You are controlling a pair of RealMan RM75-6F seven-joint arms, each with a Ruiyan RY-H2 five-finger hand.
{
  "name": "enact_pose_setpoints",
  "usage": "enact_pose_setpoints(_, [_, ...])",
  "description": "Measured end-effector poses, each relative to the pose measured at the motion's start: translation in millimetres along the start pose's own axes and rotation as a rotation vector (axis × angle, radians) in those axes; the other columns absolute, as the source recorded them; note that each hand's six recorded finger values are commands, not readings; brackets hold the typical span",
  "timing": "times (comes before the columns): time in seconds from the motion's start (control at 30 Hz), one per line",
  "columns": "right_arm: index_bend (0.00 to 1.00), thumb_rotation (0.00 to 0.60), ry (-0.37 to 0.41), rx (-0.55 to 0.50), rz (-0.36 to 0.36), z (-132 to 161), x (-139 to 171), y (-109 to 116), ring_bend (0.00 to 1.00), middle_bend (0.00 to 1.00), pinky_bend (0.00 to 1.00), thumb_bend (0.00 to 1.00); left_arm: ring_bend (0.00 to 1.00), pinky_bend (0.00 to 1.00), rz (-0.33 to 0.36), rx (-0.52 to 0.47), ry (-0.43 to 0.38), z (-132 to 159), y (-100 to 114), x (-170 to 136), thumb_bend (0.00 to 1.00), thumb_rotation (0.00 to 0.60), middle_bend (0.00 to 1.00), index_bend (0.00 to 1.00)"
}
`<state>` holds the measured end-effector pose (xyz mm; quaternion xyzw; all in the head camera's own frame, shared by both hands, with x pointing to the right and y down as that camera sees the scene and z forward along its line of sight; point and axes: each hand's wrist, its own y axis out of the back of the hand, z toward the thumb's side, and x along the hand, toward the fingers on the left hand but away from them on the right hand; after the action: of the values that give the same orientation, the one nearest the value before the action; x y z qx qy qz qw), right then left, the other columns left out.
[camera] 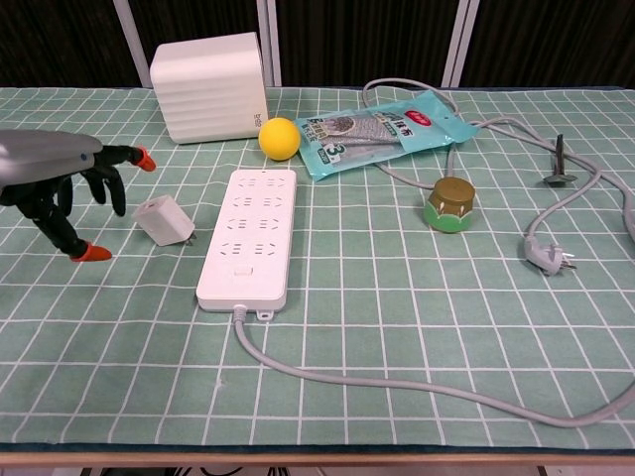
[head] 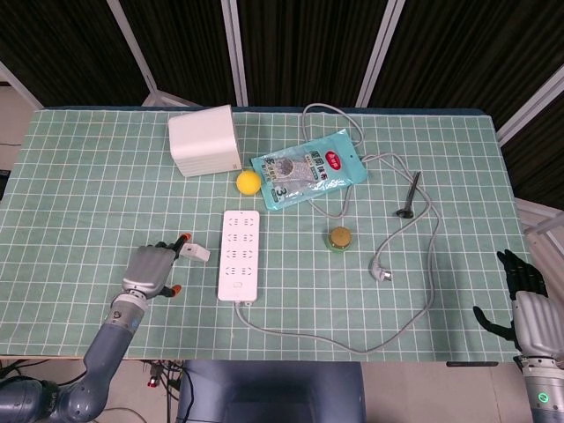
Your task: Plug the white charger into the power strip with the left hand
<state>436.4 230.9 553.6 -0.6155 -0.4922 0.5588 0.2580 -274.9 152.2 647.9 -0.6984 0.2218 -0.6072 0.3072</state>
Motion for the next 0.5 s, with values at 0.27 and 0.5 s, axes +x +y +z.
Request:
enact_pose_setpoints(0.27, [0.00,0.600,-0.002,-0.004,0.003,-0.3,0.0,-0.1,0.00,0.00,0.00,0.34,0.11,0.18,0.082,-0.024,-0.006,-6.1,21.4,13.4,0.21,0.600,0.26,0.26])
enact_pose_setpoints(0.5, [0.00,0.600,-0.006,-0.008,0.005,-0.7,-0.2,-0.2,0.00,0.00,0.00,0.34,0.11,0.18,0.051,0.004,0.004,-11.4,20.7,32.0,0.23,0.600,0.30,0.32])
